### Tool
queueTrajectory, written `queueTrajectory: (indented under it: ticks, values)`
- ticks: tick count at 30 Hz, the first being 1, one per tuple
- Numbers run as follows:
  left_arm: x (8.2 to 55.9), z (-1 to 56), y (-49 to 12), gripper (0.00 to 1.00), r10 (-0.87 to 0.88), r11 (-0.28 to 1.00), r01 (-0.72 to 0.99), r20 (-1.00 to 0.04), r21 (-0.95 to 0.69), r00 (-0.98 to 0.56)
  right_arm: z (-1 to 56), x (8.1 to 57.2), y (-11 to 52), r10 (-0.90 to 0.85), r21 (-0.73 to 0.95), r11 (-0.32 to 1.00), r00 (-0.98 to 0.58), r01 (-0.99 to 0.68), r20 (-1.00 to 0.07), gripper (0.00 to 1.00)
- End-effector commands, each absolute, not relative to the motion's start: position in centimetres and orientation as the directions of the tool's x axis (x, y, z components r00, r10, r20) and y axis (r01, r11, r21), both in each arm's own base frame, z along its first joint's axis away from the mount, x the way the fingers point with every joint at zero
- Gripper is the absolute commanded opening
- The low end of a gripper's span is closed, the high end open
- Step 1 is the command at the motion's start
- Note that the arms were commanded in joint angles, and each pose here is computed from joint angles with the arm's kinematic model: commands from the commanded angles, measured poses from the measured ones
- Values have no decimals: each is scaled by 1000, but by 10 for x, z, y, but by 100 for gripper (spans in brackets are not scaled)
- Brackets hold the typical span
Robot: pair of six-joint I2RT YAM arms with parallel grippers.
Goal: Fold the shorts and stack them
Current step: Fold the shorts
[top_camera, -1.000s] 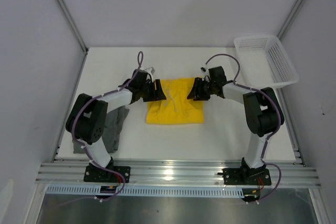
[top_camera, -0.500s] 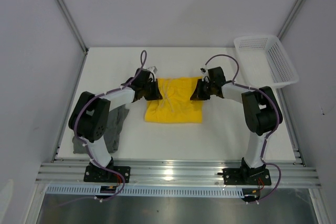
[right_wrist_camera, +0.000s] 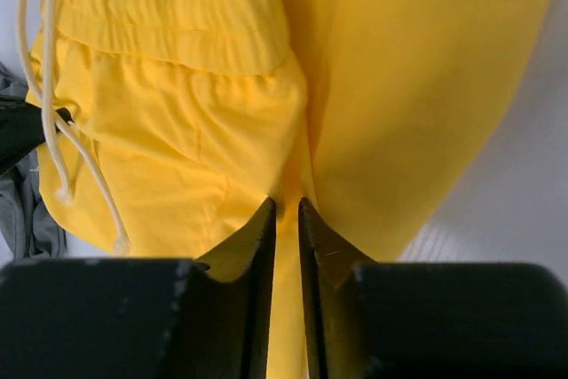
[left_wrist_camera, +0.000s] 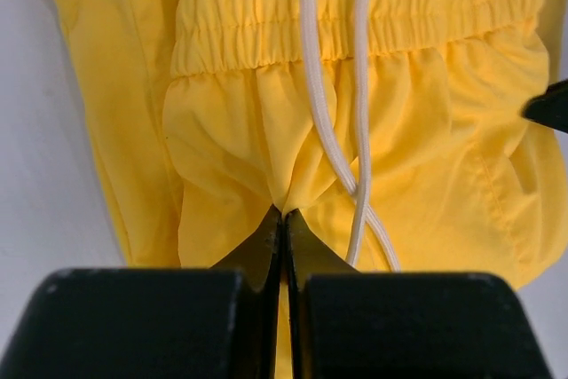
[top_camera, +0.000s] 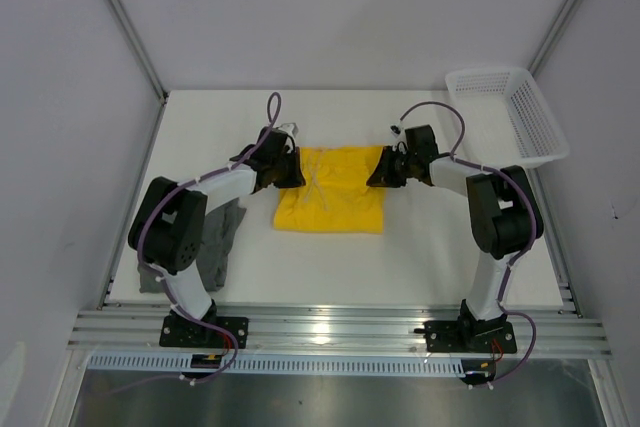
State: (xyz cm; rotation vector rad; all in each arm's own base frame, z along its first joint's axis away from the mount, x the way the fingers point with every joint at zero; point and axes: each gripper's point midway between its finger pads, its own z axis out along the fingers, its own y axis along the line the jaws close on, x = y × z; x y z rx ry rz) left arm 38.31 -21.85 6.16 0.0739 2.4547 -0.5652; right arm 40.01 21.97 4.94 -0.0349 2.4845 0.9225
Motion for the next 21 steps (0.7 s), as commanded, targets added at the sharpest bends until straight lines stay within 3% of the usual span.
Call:
queueTrajectory:
  ticks: [1,3,6,7,10,14,19,21]
  values:
    - [398,59,-201,1,-75,945,139,-608,-297,-791,55,418,210,159,580,793,-856,-186,-492,20]
    - [399,54,-198,6,-80,950,123,-603,-287,-794,58,421,209,158,571,800,-852,-186,-499,20]
    - [399,52,-197,40,-85,952,113,-603,-283,-793,68,423,209,157,567,801,-845,-194,-511,24]
    - [398,53,-197,57,-90,951,112,-604,-288,-792,76,423,209,160,567,799,-838,-200,-521,29]
    - [398,70,-198,72,-102,945,121,-625,-305,-774,93,425,209,165,567,794,-821,-218,-547,38]
    - [396,112,-199,76,-125,930,152,-677,-334,-725,130,417,215,185,600,757,-795,-259,-577,46]
    - [382,151,-196,80,-141,915,190,-723,-357,-677,137,396,229,176,627,728,-808,-279,-563,72]
    - [376,151,-195,86,-143,913,190,-721,-361,-678,137,393,228,182,617,739,-802,-270,-569,74]
